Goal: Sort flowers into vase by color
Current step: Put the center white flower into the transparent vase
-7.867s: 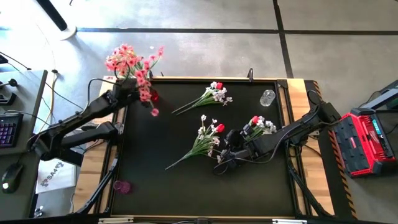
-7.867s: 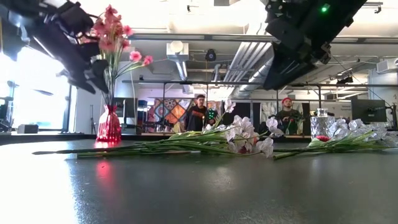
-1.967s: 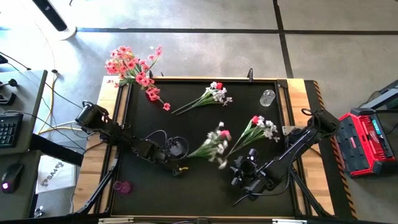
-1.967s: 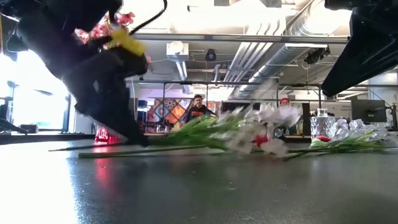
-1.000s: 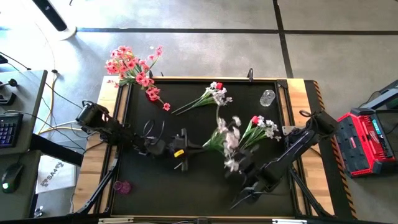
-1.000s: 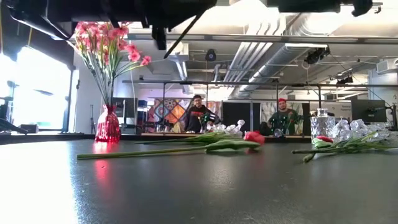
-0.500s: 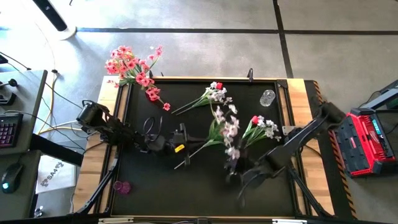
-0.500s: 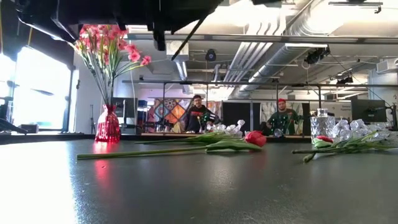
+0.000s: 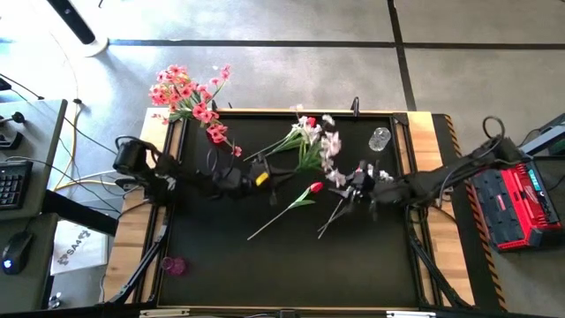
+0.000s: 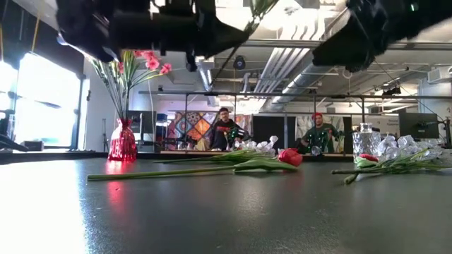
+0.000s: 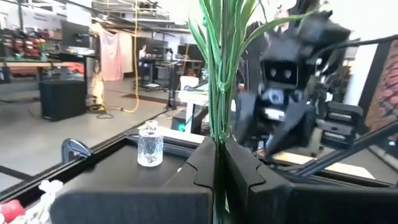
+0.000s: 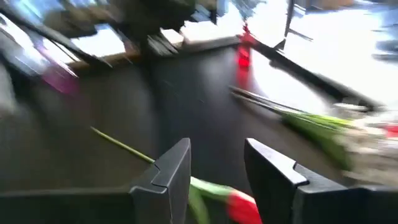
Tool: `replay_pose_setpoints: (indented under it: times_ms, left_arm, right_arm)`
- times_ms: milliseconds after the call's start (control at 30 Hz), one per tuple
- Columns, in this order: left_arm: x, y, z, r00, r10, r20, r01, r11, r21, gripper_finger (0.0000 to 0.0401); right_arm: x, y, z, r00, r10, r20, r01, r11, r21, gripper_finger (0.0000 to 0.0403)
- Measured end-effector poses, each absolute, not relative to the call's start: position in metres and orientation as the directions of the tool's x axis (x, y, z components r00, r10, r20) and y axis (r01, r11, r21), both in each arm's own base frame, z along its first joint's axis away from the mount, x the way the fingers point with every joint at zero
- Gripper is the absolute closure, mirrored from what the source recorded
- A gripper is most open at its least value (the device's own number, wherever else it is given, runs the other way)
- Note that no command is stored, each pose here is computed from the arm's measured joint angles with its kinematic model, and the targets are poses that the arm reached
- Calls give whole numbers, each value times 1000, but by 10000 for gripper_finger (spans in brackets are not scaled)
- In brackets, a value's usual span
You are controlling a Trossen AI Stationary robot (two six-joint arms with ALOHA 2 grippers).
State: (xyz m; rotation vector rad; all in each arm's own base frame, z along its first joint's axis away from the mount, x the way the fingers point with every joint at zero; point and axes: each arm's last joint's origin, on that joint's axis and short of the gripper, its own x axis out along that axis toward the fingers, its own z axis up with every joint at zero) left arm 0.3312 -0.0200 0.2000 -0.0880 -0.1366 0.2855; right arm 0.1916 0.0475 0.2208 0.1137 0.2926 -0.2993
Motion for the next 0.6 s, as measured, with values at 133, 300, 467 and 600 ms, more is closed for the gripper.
replay_pose_setpoints:
  times_ms: [133,300,467,600]
  left_arm:
    - [333,4,201,965,224,136,-204,968,-147,400]
    - [333,14,203,972,176,158,-146,972,-185,400]
    - [340,8,214,972,138,193,-101,976,-191,400]
    - [344,1,220,973,114,203,-80,983,-165,400]
  right_arm:
    - [177,28,203,981,-185,-62,195,946,257,265]
    - [167,13,182,969,-246,22,232,935,270,255]
    - [175,13,182,978,-203,54,181,945,274,204]
    - [193,16,202,975,-183,130,148,959,241,160]
